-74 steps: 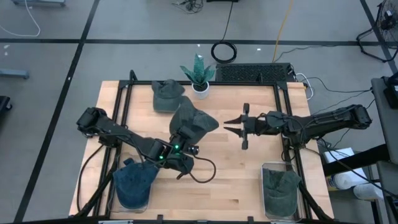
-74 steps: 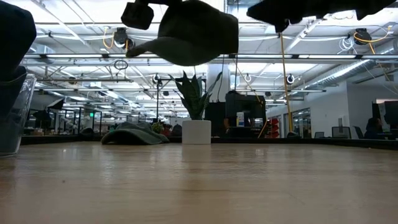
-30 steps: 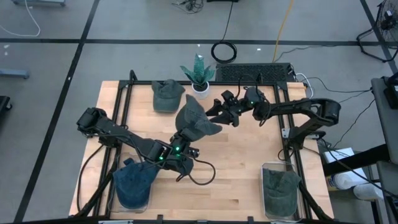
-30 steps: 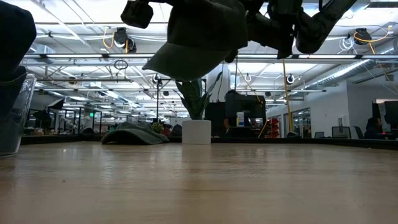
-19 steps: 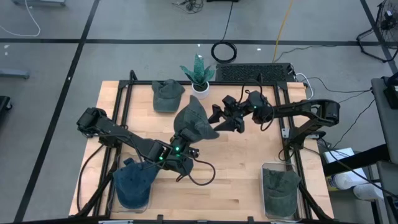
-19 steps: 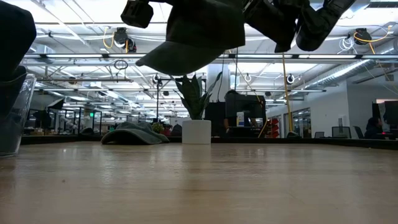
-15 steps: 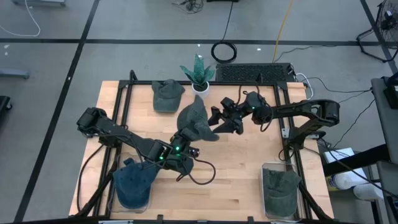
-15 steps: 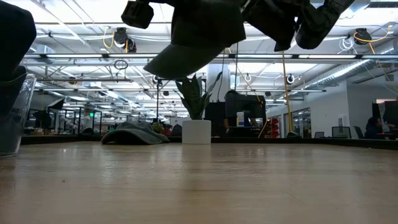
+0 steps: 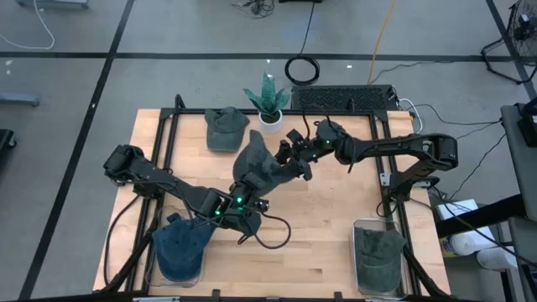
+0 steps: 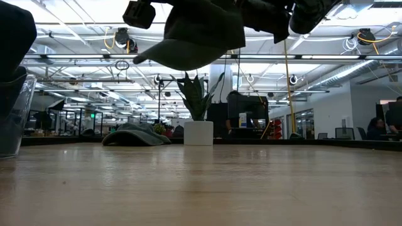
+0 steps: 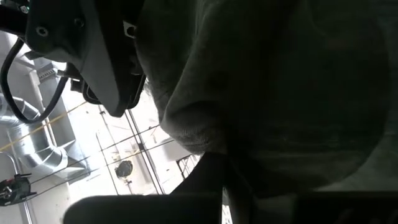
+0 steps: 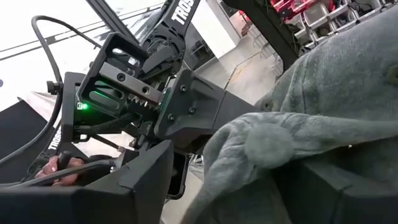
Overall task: Pick & Place hat
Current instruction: Put the top gray cap into the right transparent bin
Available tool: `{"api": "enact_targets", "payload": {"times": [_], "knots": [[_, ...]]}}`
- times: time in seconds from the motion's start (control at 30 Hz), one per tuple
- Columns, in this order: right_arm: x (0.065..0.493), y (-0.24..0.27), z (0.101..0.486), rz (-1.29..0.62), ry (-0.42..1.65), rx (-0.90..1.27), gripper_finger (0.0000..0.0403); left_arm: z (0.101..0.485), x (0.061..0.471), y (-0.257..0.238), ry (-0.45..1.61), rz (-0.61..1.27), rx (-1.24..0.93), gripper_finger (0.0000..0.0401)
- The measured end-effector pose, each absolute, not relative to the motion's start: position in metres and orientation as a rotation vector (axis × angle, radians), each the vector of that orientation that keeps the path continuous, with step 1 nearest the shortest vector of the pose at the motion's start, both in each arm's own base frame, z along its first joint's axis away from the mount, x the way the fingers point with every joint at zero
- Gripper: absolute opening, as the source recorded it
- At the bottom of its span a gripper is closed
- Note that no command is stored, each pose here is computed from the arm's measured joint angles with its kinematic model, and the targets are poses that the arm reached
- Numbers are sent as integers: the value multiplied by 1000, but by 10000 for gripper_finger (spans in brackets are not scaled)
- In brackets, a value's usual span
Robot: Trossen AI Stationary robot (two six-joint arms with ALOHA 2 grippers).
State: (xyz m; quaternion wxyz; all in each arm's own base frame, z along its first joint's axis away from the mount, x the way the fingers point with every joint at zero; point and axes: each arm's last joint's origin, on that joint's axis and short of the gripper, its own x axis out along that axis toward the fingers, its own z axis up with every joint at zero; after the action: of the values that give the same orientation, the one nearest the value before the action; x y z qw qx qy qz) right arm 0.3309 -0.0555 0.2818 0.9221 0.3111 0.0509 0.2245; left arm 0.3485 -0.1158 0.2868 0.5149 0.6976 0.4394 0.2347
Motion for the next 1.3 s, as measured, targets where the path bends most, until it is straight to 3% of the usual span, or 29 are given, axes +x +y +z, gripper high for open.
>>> {"api": "enact_targets", "payload": {"times": [0.17, 0.4, 0.47, 0.67, 0.97, 1.17, 1.3], "knots": [[331, -55, 281, 477, 116, 642, 199, 287, 348, -116, 1050, 569, 1665, 1], [331, -55, 281, 484, 115, 624, 38, 287, 348, -116, 1033, 580, 1634, 2], [330, -55, 282, 486, 105, 593, 11, 286, 349, -116, 1000, 576, 1582, 6], [321, -52, 294, 490, 96, 545, 3, 288, 350, -118, 831, 491, 1274, 20], [284, -37, 324, 405, 122, 462, 1, 303, 344, -116, 674, 556, 915, 7], [239, -9, 355, 359, 140, 364, 1, 330, 323, -107, 600, 231, 601, 44], [213, 15, 369, 341, 232, 315, 0, 359, 301, -86, 554, 139, 466, 57]]}}
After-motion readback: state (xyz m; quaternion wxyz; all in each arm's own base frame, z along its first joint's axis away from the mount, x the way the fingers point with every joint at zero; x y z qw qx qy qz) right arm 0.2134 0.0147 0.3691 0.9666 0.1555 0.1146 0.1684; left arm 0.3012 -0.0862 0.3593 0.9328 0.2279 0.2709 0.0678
